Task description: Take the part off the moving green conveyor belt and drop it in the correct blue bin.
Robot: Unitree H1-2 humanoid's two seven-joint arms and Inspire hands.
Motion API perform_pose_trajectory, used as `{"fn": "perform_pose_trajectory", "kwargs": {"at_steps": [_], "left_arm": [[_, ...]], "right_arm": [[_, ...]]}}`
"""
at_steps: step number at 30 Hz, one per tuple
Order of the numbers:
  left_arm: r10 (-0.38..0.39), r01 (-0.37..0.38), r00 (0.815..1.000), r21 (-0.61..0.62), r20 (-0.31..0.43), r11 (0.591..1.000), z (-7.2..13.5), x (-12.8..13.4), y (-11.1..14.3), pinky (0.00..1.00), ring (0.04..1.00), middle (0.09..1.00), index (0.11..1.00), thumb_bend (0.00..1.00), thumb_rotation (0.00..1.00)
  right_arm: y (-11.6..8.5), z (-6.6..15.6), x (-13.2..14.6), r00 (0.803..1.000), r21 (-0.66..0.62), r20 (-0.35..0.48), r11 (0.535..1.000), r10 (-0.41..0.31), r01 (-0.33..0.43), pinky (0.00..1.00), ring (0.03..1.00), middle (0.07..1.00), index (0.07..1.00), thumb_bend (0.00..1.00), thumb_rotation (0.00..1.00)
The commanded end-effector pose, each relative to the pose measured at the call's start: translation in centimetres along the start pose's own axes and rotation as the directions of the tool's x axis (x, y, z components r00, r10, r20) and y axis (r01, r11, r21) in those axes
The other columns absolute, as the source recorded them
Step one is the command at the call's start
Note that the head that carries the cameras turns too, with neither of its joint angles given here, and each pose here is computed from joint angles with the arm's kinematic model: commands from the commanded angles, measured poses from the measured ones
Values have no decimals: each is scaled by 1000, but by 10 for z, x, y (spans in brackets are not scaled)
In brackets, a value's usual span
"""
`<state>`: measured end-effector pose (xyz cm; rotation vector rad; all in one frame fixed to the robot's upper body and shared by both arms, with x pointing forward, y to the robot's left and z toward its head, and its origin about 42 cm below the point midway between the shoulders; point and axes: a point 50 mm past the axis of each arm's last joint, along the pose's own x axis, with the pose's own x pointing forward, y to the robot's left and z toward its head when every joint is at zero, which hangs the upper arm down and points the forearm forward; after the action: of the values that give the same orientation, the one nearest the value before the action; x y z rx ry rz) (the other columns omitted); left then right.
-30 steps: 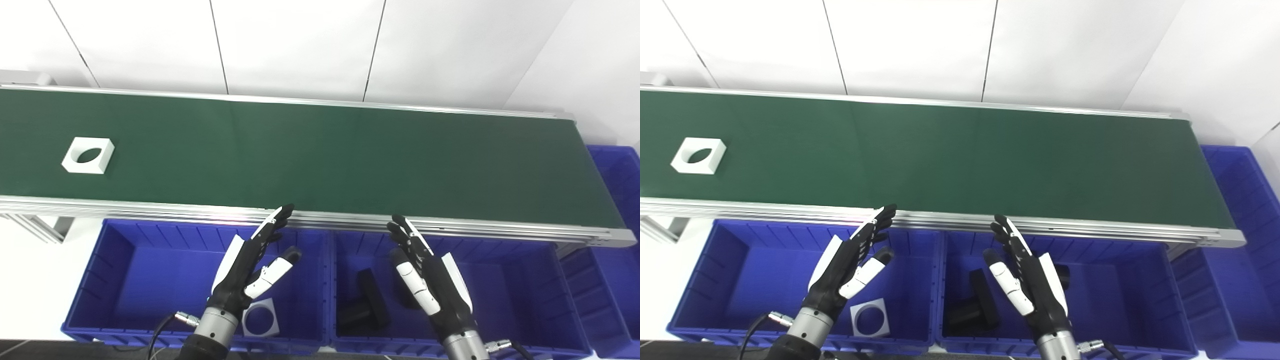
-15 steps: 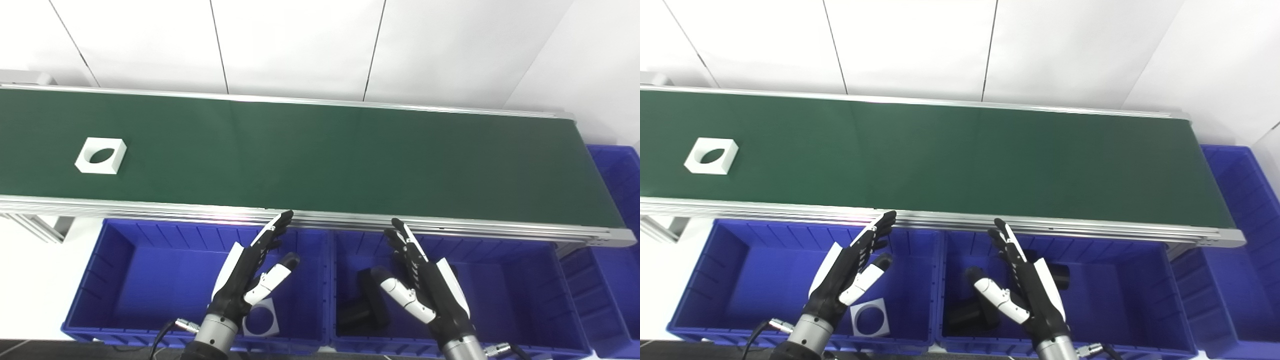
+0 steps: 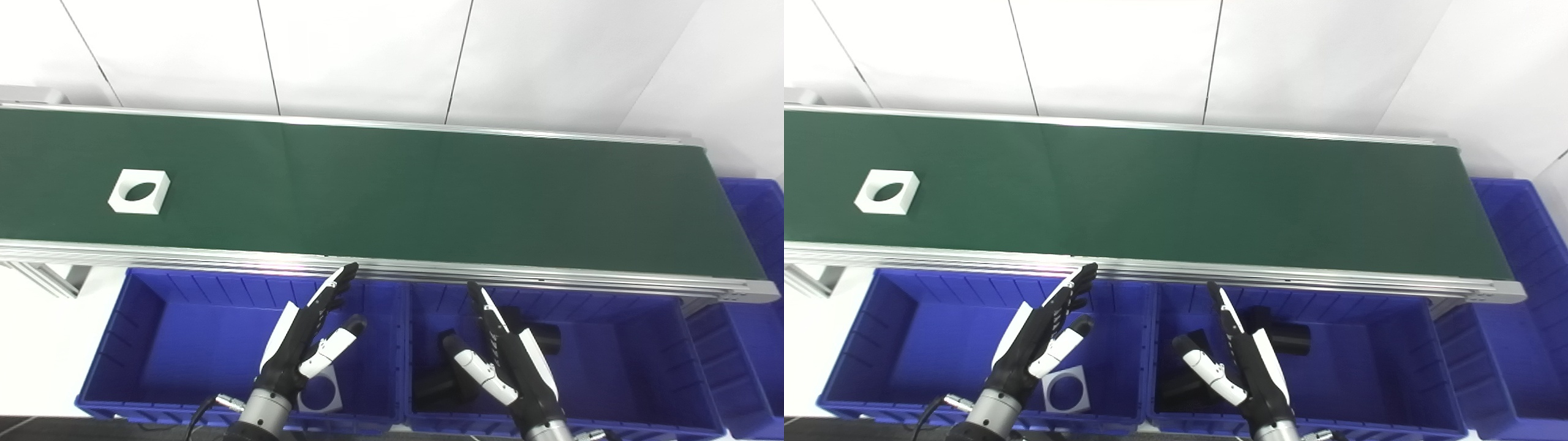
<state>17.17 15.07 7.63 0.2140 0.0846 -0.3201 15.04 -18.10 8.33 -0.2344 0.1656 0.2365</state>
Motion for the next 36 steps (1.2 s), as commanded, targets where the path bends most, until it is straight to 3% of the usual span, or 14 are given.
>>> {"fn": "perform_pose_trajectory", "kwargs": {"at_steps": [1, 6, 10, 36], "left_arm": [[-2, 2, 998, 0, 57, 1000, 5, 1, 4, 922, 945, 948, 935, 703, 889], [-7, 7, 999, 1, 54, 1000, 3, 1, 4, 928, 950, 951, 936, 711, 906], [-7, 7, 999, -7, 52, 1000, 0, 2, 3, 928, 951, 952, 937, 717, 914], [0, 2, 998, -27, 65, 1000, -8, 7, 0, 940, 955, 957, 937, 715, 933]], "right_arm": [[3, 10, 3, 995, -1, 94, 1000, -22, 22, 1000, 1000, 1000, 1000, 696, 811], [9, 5, 5, 995, 7, 95, 999, -36, 36, 1000, 1000, 1000, 1000, 678, 938], [11, 3, 5, 994, 28, 98, 999, -48, 46, 1000, 1000, 1000, 1000, 676, 965], [9, 0, 7, 988, 98, 127, 992, -91, 79, 1000, 983, 953, 1000, 636, 936]]}}
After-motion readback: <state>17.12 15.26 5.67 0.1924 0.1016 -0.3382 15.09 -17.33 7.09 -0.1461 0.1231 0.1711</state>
